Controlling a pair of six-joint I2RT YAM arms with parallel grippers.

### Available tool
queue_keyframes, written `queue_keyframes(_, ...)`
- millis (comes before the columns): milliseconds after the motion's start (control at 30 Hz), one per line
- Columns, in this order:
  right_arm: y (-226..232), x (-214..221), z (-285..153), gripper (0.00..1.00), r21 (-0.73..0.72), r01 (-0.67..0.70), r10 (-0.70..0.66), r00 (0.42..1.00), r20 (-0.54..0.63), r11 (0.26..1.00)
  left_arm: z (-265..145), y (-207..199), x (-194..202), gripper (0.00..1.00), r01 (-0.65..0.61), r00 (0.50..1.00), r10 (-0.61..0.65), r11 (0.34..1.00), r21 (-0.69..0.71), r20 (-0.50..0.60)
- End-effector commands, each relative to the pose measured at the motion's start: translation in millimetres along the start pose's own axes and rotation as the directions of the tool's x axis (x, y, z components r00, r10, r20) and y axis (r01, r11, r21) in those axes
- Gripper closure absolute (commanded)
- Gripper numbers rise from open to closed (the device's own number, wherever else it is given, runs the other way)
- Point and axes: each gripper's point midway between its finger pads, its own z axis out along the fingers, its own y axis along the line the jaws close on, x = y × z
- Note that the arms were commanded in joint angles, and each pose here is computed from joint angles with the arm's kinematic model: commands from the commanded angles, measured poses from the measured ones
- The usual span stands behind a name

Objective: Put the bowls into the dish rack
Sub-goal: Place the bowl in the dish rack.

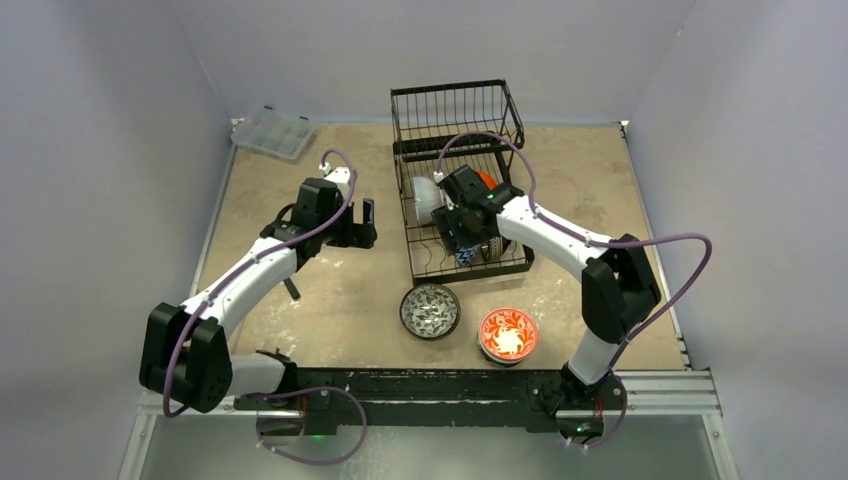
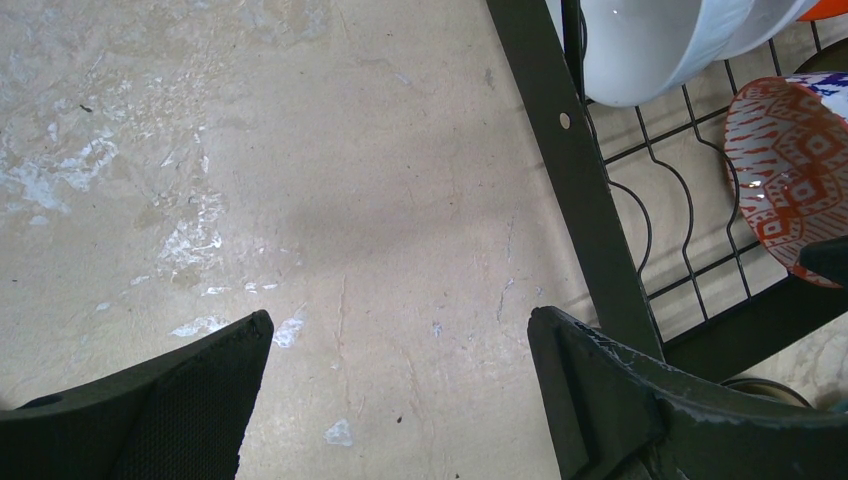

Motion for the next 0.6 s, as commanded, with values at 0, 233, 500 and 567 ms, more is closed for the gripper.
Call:
queue_keyframes(0, -4, -28, -29, 0.26, 0.024, 0.006, -0.008, 0.994, 0.112, 1.0, 1, -3, -9, 0.02, -0.009, 1.0, 0.009, 1.0, 0.017, 0.028)
queue_keyframes(233, -3, -39, -44, 0.04, 0.01, -0.005, 0.003, 0.984, 0.176, 1.0, 1, -2, -8, 0.02, -0.009, 1.0, 0.008, 1.0, 0.012, 0.028)
queue_keyframes(500, 6, -54, -65, 0.01, -0.062, -0.017, 0.032, 0.965, 0.261, 0.998, 0, -2, -9, 0.02, -0.008, 1.0, 0.008, 1.0, 0.016, 0.028)
queue_keyframes(567, 14, -55, -69, 0.01, -0.104, -0.011, 0.039, 0.963, 0.268, 0.995, 0, -3, -9, 0.02, -0.01, 1.0, 0.009, 1.0, 0.018, 0.028)
